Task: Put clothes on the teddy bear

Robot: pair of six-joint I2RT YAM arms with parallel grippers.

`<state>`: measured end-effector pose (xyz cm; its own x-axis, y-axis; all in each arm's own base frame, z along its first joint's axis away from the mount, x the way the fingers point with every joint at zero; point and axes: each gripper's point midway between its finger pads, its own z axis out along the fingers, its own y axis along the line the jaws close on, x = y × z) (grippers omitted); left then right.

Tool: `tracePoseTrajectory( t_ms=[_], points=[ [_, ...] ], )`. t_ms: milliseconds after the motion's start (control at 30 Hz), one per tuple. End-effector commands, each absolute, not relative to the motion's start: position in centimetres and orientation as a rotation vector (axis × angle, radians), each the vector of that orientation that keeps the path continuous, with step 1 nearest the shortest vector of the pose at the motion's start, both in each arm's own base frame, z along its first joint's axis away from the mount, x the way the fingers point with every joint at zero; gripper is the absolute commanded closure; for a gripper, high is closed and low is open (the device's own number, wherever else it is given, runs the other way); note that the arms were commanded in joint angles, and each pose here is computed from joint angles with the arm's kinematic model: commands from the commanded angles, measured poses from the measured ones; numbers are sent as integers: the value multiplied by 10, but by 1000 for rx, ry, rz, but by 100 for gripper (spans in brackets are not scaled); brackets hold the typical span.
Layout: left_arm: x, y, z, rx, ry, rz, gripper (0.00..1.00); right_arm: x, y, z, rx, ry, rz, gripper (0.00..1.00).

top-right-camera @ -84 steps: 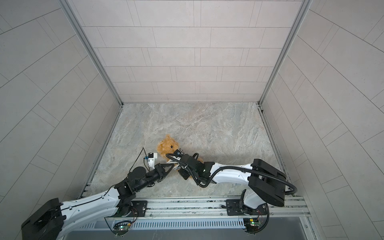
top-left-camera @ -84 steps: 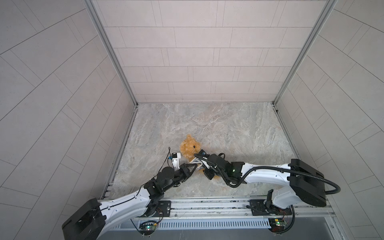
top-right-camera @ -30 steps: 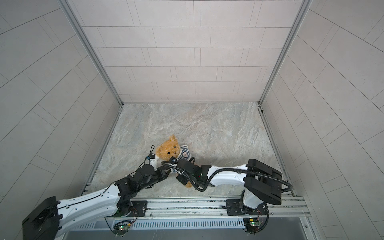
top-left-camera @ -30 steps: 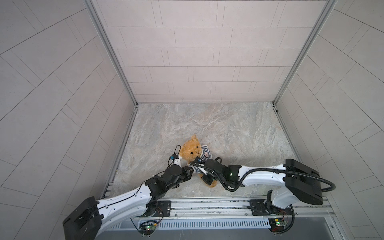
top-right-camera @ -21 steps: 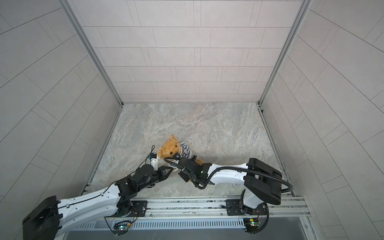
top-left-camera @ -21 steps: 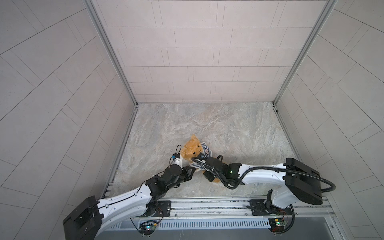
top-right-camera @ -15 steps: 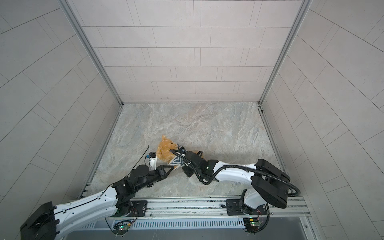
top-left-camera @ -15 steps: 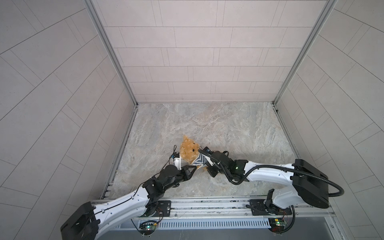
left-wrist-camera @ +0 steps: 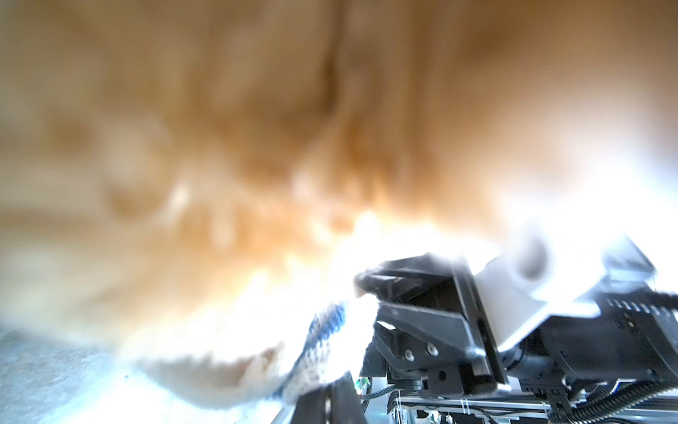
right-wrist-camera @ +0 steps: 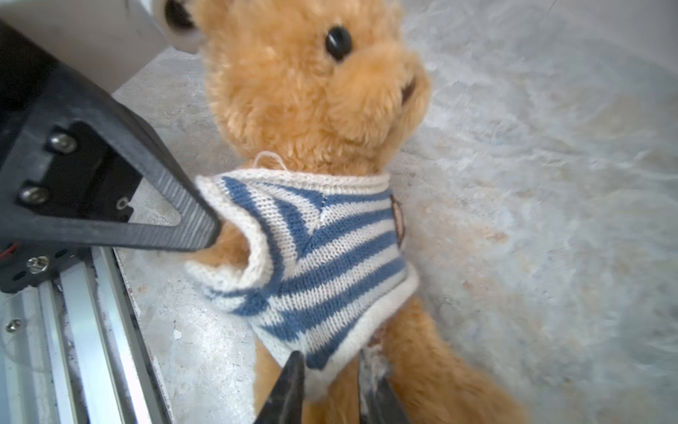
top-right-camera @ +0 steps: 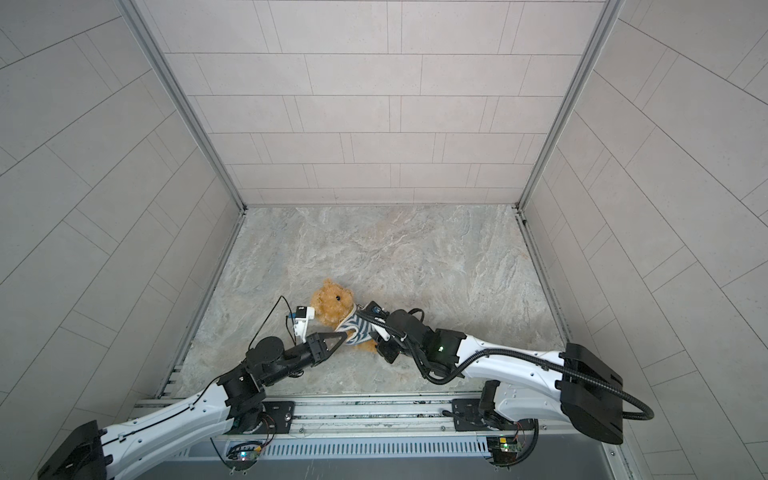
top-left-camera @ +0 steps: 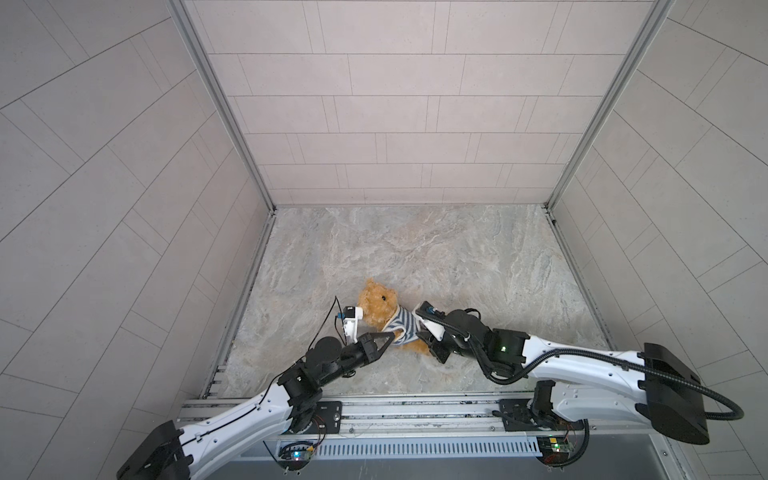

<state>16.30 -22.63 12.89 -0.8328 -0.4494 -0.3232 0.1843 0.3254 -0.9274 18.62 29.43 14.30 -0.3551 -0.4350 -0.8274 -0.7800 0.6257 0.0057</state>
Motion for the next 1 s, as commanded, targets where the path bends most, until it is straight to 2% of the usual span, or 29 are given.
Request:
tracePoseTrajectory(
  t_ms=[0, 200, 567, 667, 833, 967],
  points=[
    [167, -226, 136, -254, 2022, -1561, 100, 180, 298, 160, -972, 1913, 483, 56],
    [169, -228, 154, -301, 1966, -1632, 100, 160, 323, 153, -1135, 1832, 497, 54],
    [165, -237, 173, -282, 1935, -1696, 100, 182, 347, 154, -1114, 1790, 408, 58],
    [163, -242, 180, -264, 1921, -1714, 100, 189, 349, 148, -1089, 1803, 388, 62],
    [162, -241, 188, -264, 1893, -1736, 100, 196, 338, 133, -1059, 1846, 338, 82],
    [164, -234, 187, -305, 1870, -1732, 100, 195, 318, 118, -1042, 1866, 300, 88]
  ],
)
